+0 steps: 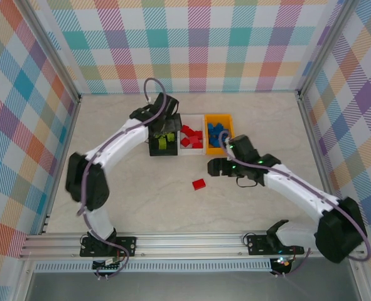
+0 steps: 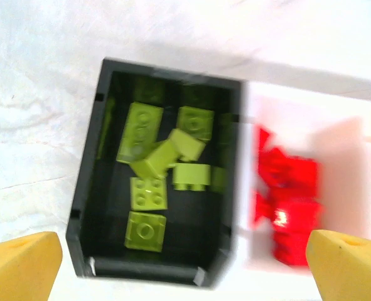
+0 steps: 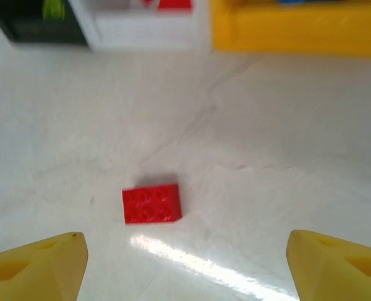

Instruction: Sort the legos into containers by color

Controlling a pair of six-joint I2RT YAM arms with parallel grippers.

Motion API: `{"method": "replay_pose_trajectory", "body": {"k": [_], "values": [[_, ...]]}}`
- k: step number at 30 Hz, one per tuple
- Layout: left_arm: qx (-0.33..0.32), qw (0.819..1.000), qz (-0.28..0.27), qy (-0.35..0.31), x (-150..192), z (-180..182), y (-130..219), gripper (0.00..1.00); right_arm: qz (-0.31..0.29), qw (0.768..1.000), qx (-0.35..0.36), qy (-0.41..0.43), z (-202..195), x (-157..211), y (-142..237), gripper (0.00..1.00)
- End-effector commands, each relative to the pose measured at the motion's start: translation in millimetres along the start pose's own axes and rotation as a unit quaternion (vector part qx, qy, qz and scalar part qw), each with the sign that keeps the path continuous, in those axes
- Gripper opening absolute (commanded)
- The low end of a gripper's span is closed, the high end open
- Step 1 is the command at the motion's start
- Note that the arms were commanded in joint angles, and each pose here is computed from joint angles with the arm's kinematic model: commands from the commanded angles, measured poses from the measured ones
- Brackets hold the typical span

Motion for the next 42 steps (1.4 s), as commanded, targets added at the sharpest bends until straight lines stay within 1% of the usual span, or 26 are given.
{"method": "replay_pose_trajectory", "body": {"k": [1,5,11,14,17,19,25,28,31,34,36,39,42], "values": [[0.054,0.998,-0.043,0.002,7,-8,56,1.0,0.059,0.998,0.0,0.039,13,26,-28,0.84],[0.065,0.997,-0.04,0.005,47,8,81,1.0,0.09,0.994,0.017,0.055,22,42,-58,0.84],[0.043,0.998,-0.014,0.045,113,58,83,1.0,0.097,0.989,0.057,0.094,35,51,-84,0.84],[0.028,0.998,-0.013,0.061,133,78,85,1.0,0.091,0.986,0.095,0.107,34,50,-93,0.84],[0.015,0.998,-0.017,0.066,144,91,86,1.0,0.087,0.983,0.117,0.109,33,49,-101,0.82],[0.009,0.998,-0.015,0.065,148,95,86,1.0,0.092,0.982,0.126,0.107,32,50,-106,0.79],[0.001,0.998,-0.011,0.058,149,96,85,1.0,0.094,0.979,0.145,0.113,32,50,-111,0.63],[0.003,0.998,-0.011,0.056,149,95,84,1.0,0.078,0.982,0.13,0.115,38,44,-105,0.54],[0.004,0.998,-0.011,0.057,149,95,84,1.0,0.042,0.985,0.112,0.124,53,25,-89,0.47],[0.013,0.998,-0.013,0.06,149,94,85,1.0,-0.013,0.987,0.087,0.135,75,-13,-64,0.46],[0.015,0.998,-0.017,0.064,150,95,86,1.0,-0.047,0.988,0.074,0.131,85,-47,-51,0.46],[0.014,0.997,-0.022,0.069,149,98,89,1.0,-0.079,0.986,0.078,0.123,90,-92,-49,0.47],[0.015,0.997,-0.023,0.071,150,99,91,1.0,-0.086,0.988,0.077,0.101,85,-128,-65,0.47]]}}
Point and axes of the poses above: each hand's point on the last joint's axis, 136 mm out from that joint toward the fingers, its own y axis back along the fingers, its own z axis along the line the jaws close on, x = y × z, the point moved 4 cm from there along y, back along the fingers, and after that the axes turned 6 degrees about -y, right-handed, at the moved point
